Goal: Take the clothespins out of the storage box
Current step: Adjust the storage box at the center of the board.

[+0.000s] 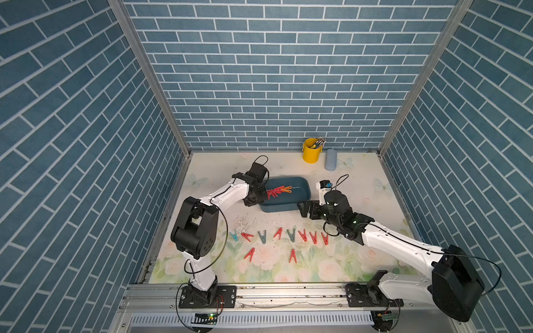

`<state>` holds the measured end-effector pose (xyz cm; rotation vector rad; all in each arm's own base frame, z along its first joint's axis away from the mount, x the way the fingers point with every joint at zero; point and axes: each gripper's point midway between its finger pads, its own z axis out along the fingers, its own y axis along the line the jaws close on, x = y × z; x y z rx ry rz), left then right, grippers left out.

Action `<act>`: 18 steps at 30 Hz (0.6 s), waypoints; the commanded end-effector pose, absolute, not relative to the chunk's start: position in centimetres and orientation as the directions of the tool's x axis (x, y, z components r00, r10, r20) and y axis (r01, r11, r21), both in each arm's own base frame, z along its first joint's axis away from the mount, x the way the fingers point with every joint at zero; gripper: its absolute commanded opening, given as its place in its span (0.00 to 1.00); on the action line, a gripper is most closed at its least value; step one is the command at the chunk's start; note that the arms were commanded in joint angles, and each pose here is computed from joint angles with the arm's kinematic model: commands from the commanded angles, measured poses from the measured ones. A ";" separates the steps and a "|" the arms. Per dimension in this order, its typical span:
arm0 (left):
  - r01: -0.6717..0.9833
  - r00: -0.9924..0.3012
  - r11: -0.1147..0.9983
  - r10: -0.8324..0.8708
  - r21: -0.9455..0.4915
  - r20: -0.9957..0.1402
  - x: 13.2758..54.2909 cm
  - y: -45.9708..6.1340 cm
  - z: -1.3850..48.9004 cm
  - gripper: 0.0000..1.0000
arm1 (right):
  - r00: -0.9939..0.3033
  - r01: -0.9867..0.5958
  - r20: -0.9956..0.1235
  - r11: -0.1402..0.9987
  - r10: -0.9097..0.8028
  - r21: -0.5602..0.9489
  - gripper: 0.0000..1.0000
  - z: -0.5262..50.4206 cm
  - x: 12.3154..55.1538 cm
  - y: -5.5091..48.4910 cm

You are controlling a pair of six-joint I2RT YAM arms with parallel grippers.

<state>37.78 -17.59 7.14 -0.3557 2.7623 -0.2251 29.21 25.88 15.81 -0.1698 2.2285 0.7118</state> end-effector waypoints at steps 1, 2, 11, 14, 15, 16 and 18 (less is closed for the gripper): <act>-0.168 -0.868 0.974 -0.218 -0.150 -0.447 39.1 -16.9 7.4 0.00 | -0.679 -0.358 -0.729 0.830 0.083 0.428 0.99 16.6 30.2 26.8; -0.160 -0.865 0.976 -0.212 -0.150 -0.454 39.1 -16.9 7.2 0.00 | -0.680 -0.359 -0.729 0.831 0.080 0.425 0.99 16.6 30.4 27.1; -0.119 -0.867 0.982 -0.174 -0.146 -0.467 39.0 -17.7 5.6 0.15 | -0.712 -0.363 -0.702 0.851 0.009 0.380 0.99 15.4 32.9 29.5; -0.109 -0.866 0.982 -0.170 -0.153 -0.470 39.0 -18.1 5.8 0.30 | -0.713 -0.389 -0.701 0.846 -0.026 0.364 0.95 15.0 33.8 30.7; -0.108 -0.865 0.982 -0.169 -0.154 -0.472 39.0 -18.0 5.9 0.34 | -0.709 -0.401 -0.704 0.846 -0.045 0.351 0.92 14.8 34.1 30.9; -0.106 -0.863 0.982 -0.169 -0.157 -0.477 39.0 -18.1 6.2 0.37 | -0.706 -0.415 -0.705 0.847 -0.070 0.331 0.89 14.5 34.4 31.2; -0.096 -0.860 0.981 -0.166 -0.166 -0.482 39.0 -18.2 6.6 0.40 | -0.701 -0.438 -0.703 0.849 -0.117 0.296 0.84 13.8 35.0 31.8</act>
